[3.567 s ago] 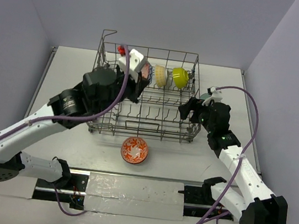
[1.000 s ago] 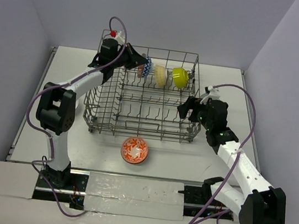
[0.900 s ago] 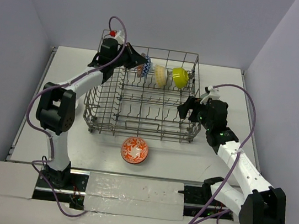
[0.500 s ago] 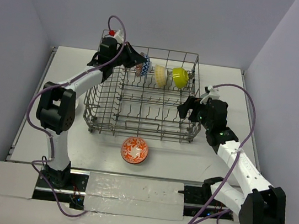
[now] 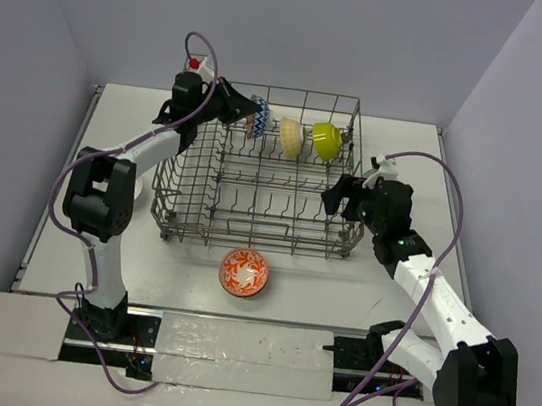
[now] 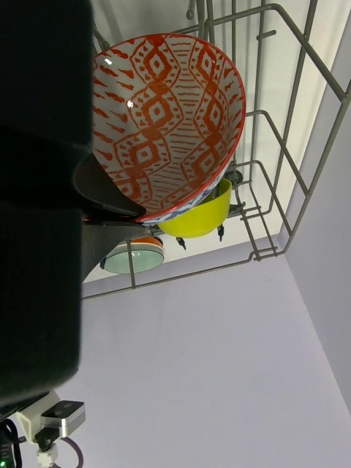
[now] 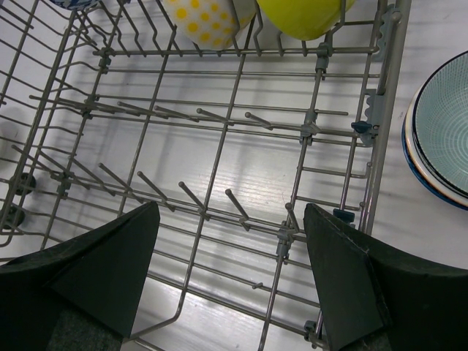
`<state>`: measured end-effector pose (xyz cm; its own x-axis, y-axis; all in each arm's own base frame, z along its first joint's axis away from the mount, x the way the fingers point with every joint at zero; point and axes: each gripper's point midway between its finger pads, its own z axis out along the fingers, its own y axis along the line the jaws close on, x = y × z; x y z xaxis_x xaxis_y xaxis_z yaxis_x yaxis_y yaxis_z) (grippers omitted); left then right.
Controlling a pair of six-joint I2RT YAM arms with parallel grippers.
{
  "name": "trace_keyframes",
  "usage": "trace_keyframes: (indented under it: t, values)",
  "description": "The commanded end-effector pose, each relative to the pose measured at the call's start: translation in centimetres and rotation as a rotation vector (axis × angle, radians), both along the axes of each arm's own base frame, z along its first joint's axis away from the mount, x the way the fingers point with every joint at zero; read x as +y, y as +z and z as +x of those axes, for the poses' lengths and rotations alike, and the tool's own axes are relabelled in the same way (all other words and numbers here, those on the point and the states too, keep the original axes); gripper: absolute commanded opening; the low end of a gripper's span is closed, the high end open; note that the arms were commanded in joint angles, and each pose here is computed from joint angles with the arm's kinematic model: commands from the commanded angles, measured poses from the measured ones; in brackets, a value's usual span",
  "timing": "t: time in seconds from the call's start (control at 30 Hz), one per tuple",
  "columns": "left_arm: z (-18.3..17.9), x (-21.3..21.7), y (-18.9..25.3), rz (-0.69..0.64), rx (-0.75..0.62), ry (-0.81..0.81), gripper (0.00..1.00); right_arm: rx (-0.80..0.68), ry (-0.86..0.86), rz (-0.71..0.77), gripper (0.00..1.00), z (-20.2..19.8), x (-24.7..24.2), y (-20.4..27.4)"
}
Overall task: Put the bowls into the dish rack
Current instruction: Insert the bowl into the dish rack.
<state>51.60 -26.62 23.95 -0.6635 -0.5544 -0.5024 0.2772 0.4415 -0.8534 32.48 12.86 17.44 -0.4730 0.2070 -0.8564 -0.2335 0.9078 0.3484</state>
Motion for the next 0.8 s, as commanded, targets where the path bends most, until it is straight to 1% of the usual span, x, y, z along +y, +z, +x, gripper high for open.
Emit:
trace_keyframes:
  t: [0.0,0.33,0.7,0.77]
  values:
    - [-0.2,-0.2,-1.0,-0.045,0.022,-0.029,0.00,-0.069,0.005,0.014,0.87,0.8,0.4,2.5]
    - [-0.1,0.2,-1.3,-0.080,0.050,-0.026,0.00,-0.073,0.013,0.017,0.87,0.8,0.6,2.6]
    - [0.1,0.7,-2.3,-0.067,0.091,-0.014,0.00,-0.073,0.018,0.019,0.87,0.8,0.7,2.6]
    - [0.0,0.8,-2.2,-0.082,0.086,-0.020,0.03,-0.071,0.018,0.018,0.87,0.8,0.7,2.5]
